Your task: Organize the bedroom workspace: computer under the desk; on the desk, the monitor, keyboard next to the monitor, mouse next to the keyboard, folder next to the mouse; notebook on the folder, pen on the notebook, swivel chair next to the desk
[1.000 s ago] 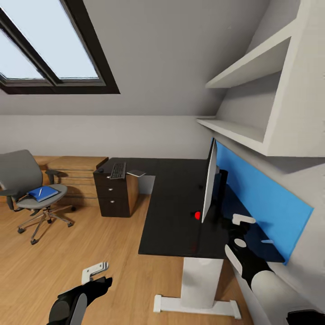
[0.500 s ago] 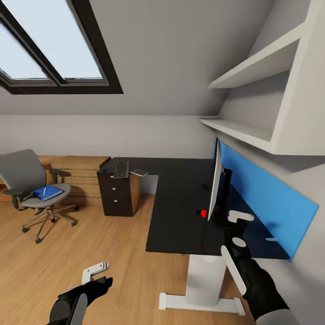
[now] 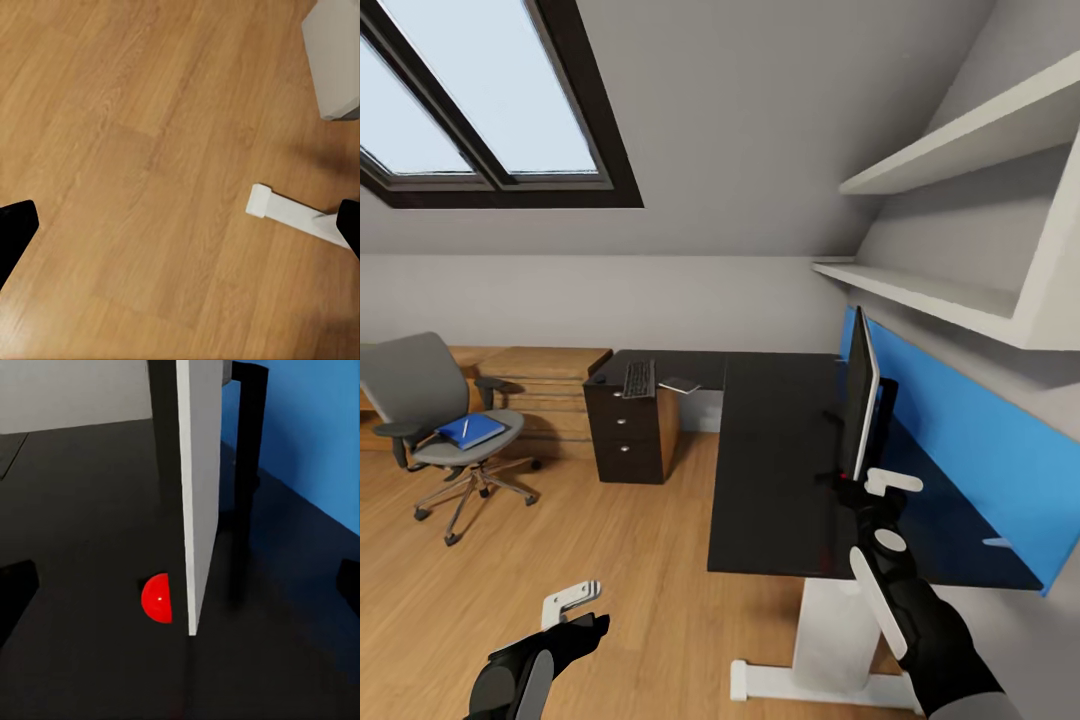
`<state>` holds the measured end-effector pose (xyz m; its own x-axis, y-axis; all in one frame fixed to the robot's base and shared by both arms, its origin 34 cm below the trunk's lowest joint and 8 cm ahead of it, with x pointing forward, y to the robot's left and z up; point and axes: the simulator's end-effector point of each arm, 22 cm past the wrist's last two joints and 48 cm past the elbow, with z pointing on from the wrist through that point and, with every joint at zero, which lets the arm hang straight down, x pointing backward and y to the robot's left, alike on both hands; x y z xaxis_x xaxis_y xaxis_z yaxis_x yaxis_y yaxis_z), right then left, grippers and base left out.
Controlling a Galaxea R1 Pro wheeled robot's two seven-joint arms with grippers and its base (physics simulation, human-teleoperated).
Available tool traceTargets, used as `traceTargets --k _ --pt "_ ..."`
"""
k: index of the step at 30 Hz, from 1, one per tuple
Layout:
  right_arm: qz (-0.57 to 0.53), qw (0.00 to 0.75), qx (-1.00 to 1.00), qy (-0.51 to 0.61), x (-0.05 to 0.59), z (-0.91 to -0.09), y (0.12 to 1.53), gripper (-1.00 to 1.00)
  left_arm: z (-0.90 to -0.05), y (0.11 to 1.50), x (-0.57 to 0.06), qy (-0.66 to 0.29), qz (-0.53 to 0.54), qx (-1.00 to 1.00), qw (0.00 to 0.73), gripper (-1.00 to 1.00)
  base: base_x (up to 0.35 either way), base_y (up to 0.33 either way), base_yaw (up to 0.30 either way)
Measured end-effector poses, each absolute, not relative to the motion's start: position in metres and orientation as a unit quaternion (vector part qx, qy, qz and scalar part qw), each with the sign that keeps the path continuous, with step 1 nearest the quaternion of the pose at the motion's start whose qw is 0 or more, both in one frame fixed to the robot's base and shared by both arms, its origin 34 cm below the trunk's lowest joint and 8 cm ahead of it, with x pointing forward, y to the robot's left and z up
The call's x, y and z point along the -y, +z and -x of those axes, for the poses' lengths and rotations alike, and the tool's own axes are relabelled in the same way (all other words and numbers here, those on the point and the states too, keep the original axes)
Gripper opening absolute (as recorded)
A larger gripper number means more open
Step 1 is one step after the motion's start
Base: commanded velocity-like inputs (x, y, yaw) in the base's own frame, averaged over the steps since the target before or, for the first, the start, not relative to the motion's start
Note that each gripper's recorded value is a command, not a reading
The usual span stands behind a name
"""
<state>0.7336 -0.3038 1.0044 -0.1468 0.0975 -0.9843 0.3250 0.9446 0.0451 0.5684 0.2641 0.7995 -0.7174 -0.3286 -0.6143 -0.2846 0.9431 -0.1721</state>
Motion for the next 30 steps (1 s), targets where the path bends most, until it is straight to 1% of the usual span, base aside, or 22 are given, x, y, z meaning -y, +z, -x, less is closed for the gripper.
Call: traceTargets --k 4,11,15,22,30 --pt "-0.141 0.639 -0.751 -0.09 0.304 -0.733 1.004 1.0 -0.568 0.799 -0.264 -0.033 0.166 -0.926 0.338 1.0 0.043 0.008 0.0" --pt "-0.141 0.64 -0.75 -0.093 0.306 -0.733 1.005 1.0 -0.568 0.8 -0.264 -0.033 0.165 -0.926 0.338 1.0 0.215 0.002 0.0" --pt "-0.141 0.641 -0.748 -0.094 0.308 -0.733 1.004 1.0 -0.568 0.799 -0.264 -0.033 0.165 -0.926 0.337 1.0 0.067 0.0 0.0" --pt "-0.146 0.671 -0.72 -0.1 0.312 -0.734 1.015 1.0 -0.568 0.8 -0.264 -0.033 0.165 -0.926 0.338 1.0 0.16 0.0 0.0" --pt "-0.146 0.673 -0.718 -0.102 0.315 -0.734 1.015 1.0 -0.568 0.8 -0.263 -0.033 0.164 -0.926 0.338 1.0 0.177 -0.138 0.0"
